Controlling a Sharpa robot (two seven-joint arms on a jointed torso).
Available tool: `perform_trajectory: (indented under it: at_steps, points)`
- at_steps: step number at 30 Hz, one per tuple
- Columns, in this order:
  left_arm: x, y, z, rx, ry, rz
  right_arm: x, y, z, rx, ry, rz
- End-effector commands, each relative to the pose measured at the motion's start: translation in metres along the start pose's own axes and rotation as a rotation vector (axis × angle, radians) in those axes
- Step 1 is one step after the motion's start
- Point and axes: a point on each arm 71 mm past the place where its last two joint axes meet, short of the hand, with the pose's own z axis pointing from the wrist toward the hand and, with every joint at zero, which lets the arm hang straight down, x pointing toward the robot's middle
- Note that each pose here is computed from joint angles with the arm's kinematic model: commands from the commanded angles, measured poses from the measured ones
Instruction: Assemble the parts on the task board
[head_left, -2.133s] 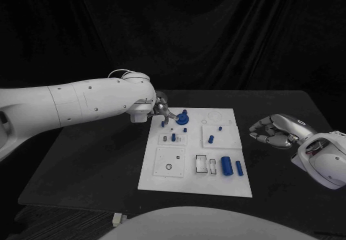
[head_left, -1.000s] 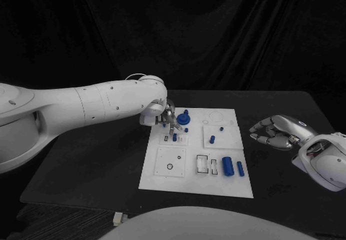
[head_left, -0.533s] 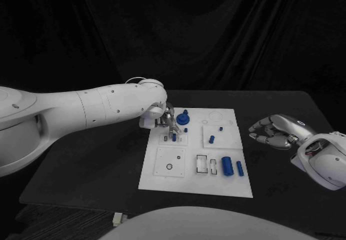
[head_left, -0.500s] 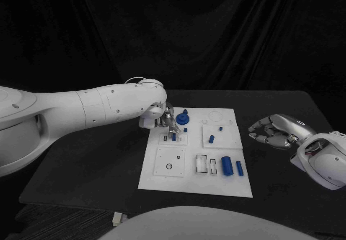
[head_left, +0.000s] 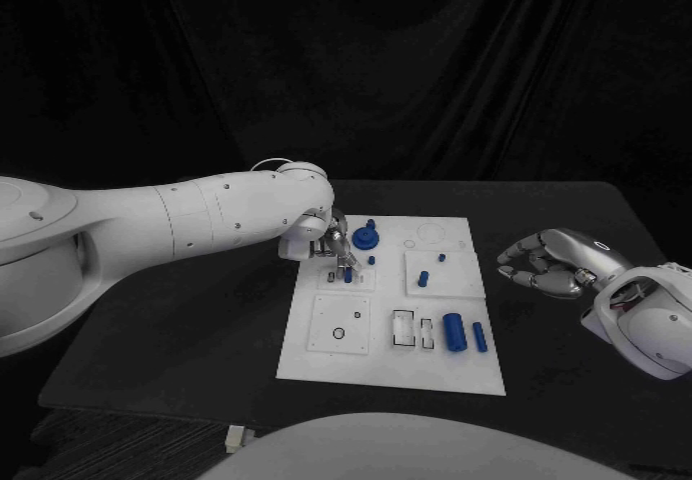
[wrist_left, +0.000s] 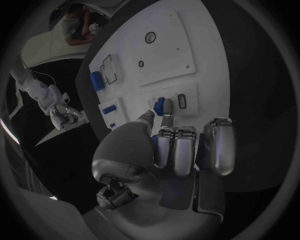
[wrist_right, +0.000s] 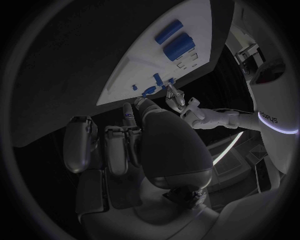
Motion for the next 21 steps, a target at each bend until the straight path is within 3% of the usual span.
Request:
perform_trajectory:
  at_steps: [1, 21]
  points:
    - [0.0023, -0.0016, 0.0008, 0.009, 0.016, 0.002, 0.0008, -0.0004, 0.0000, 0.007, 0.002, -0.004]
    - [0.0050, -0.0028, 0.0037, 0.035, -0.003, -0.020, 0.0012, -0.0010, 0.0016, 0.012, 0.002, -0.006]
